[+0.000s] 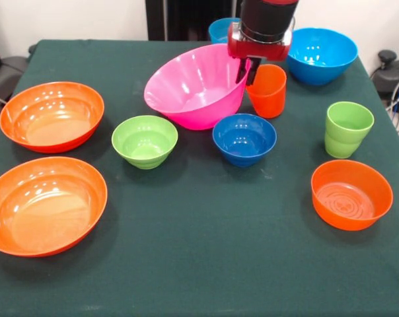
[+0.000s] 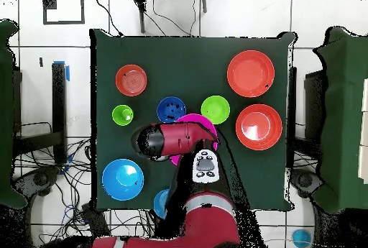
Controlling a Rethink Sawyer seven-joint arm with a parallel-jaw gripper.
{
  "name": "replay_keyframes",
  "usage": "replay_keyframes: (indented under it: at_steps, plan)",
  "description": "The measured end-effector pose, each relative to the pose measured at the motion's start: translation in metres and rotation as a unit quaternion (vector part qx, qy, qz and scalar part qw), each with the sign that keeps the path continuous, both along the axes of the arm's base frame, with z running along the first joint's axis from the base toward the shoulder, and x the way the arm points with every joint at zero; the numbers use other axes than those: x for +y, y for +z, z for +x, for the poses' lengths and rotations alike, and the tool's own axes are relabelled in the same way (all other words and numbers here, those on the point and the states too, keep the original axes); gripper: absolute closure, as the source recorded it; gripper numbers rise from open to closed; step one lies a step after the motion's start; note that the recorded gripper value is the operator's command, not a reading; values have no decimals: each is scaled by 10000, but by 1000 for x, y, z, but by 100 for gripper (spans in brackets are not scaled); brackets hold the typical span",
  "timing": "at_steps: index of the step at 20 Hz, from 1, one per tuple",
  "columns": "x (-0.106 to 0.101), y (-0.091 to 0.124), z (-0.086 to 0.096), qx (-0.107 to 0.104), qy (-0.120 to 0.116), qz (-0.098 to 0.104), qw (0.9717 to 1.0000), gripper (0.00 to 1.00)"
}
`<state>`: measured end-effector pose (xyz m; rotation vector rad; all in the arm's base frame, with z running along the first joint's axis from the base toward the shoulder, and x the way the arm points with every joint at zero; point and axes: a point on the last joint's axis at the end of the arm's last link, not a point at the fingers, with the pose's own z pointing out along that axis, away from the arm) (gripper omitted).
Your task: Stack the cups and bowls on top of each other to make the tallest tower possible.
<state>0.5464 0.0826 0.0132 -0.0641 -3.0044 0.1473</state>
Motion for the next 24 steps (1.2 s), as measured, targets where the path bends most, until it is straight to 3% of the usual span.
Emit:
replay_keyframes:
  at_steps: [16, 24]
  plan:
    - [8, -1, 3, -33, 87, -27, 10000, 100]
    - [8, 31, 16, -130, 60, -49, 9999, 100]
